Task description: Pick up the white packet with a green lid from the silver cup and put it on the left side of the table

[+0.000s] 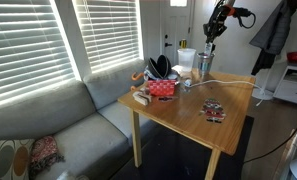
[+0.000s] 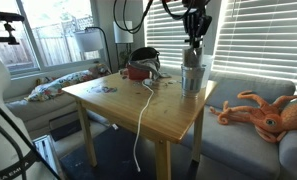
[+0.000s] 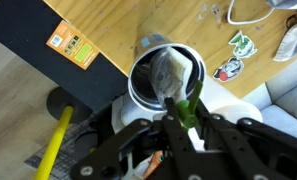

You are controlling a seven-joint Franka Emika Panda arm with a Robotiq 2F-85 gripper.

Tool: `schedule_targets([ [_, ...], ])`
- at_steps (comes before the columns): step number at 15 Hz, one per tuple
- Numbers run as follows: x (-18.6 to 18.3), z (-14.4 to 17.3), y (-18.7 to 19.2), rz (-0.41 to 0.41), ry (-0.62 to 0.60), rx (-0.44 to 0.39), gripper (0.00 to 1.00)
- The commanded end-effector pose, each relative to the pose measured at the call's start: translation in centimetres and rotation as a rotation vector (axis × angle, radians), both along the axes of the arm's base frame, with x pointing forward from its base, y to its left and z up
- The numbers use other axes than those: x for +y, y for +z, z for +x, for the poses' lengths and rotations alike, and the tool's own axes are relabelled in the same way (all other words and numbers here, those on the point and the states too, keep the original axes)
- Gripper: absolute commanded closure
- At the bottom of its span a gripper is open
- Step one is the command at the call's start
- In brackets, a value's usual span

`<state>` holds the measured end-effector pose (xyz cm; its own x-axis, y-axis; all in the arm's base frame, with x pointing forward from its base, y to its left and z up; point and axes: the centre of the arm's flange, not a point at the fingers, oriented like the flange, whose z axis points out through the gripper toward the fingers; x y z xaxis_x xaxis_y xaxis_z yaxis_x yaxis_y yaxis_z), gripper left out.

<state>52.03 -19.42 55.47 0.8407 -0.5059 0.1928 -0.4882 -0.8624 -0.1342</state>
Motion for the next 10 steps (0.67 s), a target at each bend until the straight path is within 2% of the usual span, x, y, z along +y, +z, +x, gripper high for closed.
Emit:
schedule_targets([
  [1, 1.9, -2.4, 3.0, -0.039, -0.005, -0.044, 0.95],
  [6, 3.8, -4.8, 6.5, -0.104, 0.0, -0.1, 0.95],
  [10, 6.9, -6.9, 6.7, -0.152, 0.077, -0.082, 0.95],
])
